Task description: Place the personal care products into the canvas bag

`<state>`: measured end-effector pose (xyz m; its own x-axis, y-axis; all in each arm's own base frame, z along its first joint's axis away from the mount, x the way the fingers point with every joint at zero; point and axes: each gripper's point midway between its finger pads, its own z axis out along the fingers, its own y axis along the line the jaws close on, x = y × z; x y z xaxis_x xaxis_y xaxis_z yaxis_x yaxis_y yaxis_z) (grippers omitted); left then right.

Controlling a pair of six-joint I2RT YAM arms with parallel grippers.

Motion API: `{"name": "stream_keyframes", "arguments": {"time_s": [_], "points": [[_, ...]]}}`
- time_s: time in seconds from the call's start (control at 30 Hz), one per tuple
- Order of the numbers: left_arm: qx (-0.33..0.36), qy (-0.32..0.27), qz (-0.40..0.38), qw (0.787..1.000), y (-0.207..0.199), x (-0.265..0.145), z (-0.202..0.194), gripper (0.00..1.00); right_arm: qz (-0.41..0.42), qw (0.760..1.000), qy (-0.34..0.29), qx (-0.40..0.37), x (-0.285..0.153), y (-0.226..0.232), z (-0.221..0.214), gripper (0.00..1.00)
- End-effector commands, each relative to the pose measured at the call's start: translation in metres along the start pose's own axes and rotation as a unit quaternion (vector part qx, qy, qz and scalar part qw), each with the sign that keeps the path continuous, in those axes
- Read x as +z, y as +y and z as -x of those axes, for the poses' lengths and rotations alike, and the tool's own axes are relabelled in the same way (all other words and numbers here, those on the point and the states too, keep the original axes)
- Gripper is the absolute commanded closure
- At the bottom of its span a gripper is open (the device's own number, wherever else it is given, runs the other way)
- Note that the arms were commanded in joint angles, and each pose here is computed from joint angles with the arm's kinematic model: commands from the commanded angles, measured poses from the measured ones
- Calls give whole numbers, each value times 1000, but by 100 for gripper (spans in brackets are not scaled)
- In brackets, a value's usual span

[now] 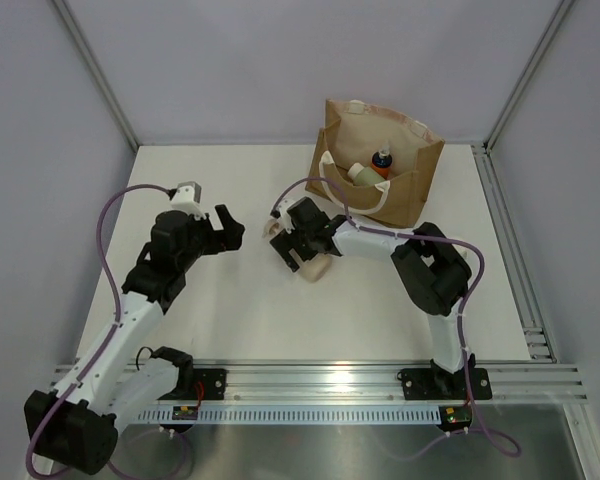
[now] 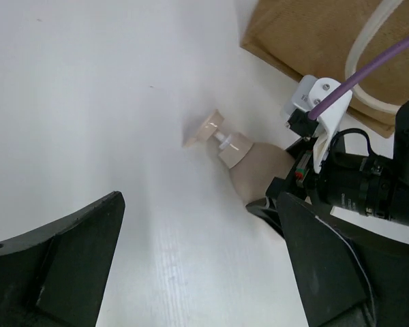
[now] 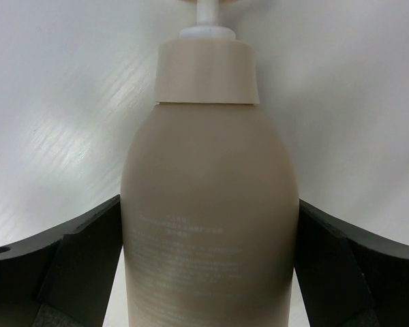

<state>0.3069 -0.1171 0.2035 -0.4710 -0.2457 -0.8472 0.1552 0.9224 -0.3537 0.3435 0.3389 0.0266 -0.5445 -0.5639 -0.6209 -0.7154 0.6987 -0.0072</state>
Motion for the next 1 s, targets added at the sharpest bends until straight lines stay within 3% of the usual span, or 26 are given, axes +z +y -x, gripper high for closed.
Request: {"name": "stream_keyframes", "arguments": {"time_s": [0.0, 0.13, 0.43, 0.47, 0.5, 0.57, 0.6, 0.7, 0.73, 0.8, 0.97], "points": [[23, -30, 60, 997, 23, -24, 9, 1, -32, 992, 112, -56, 10, -13, -52, 0], [29, -71, 52, 996, 19, -52, 26, 1, -12, 982, 166, -92, 3, -9, -63, 1], [7, -86, 7, 996, 6, -80, 16, 1, 31, 955, 232, -184, -5, -10, -81, 3], [2, -95, -4, 996, 2, -85, 18, 1, 32, 953, 233, -190, -6, -10, -82, 7], [-4, -99, -8, 995, 1, -88, 19, 1, 37, 953, 233, -190, -6, -10, -82, 23], [-20, -104, -12, 994, -1, -91, 20, 1, 57, 954, 226, -188, -9, -2, -79, 39], [-24, -109, -16, 994, -2, -93, 21, 1, 72, 955, 220, -184, -10, 3, -76, 58], [-28, -106, -29, 994, -7, -95, 20, 1, 132, 960, 190, -158, -28, 18, -60, 81], [-28, -106, -30, 994, -7, -95, 20, 1, 140, 965, 168, -147, -41, 13, -46, 93], [-27, -102, -46, 993, -13, -95, 19, 1, 184, 966, 131, -126, -57, 19, -29, 100], [-46, -96, -69, 992, -20, -90, 13, 1, 271, 959, 44, -65, -102, 11, 10, 100]]}}
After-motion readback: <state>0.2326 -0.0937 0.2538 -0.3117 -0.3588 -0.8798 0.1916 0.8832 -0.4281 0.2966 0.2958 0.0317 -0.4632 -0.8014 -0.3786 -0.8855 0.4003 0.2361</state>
